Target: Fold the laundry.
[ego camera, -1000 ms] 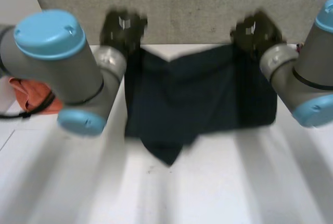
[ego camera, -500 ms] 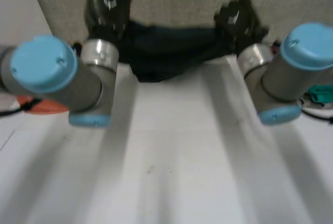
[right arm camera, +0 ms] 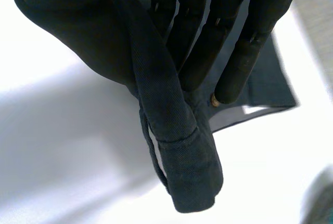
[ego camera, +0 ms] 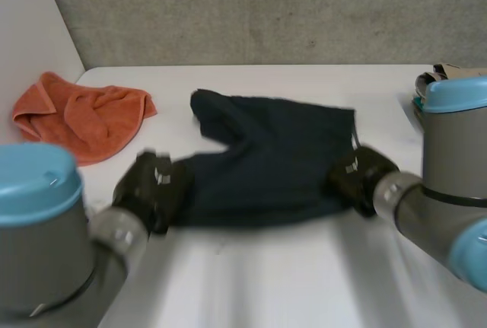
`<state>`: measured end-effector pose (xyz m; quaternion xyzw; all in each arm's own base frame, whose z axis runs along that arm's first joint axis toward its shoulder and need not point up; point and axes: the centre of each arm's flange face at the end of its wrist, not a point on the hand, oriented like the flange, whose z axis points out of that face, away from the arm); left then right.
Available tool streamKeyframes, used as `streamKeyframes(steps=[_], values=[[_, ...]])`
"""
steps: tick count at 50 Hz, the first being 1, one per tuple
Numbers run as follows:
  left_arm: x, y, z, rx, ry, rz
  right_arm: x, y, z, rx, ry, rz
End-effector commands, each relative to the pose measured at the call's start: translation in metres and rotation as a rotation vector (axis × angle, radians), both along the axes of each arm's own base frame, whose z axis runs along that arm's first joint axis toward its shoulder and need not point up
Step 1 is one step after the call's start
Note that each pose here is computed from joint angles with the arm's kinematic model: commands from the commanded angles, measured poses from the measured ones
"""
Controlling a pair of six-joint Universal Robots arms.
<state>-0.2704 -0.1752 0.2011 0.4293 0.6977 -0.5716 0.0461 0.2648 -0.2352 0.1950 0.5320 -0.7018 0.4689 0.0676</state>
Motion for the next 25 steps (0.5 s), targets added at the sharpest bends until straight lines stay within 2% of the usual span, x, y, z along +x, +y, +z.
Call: streamKeyframes(steps=[1, 4, 10, 13, 18, 22, 25], values=[[0.032, 0.092, 0.016, 0.180, -0.167, -0.143, -0.030, 0.062, 0.006, 0.199, 0.207, 0.097], [0.032, 0.101, 0.018, 0.162, -0.184, -0.182, -0.036, 0.068, 0.003, 0.199, 0.245, 0.116], [0.027, 0.094, 0.016, 0.147, -0.213, -0.191, -0.041, 0.061, 0.001, 0.195, 0.238, 0.092], [0.013, 0.075, 0.015, 0.115, -0.191, -0.174, -0.036, 0.053, 0.004, 0.149, 0.209, 0.094], [-0.013, 0.027, 0.012, 0.007, -0.104, -0.123, -0.021, 0.018, 0.014, -0.043, 0.074, 0.035], [-0.051, -0.034, 0.007, -0.179, 0.022, -0.078, -0.007, -0.010, 0.010, -0.126, -0.039, -0.005], [-0.068, -0.056, 0.004, -0.261, 0.064, -0.068, 0.003, -0.025, 0.005, -0.190, -0.067, 0.003]])
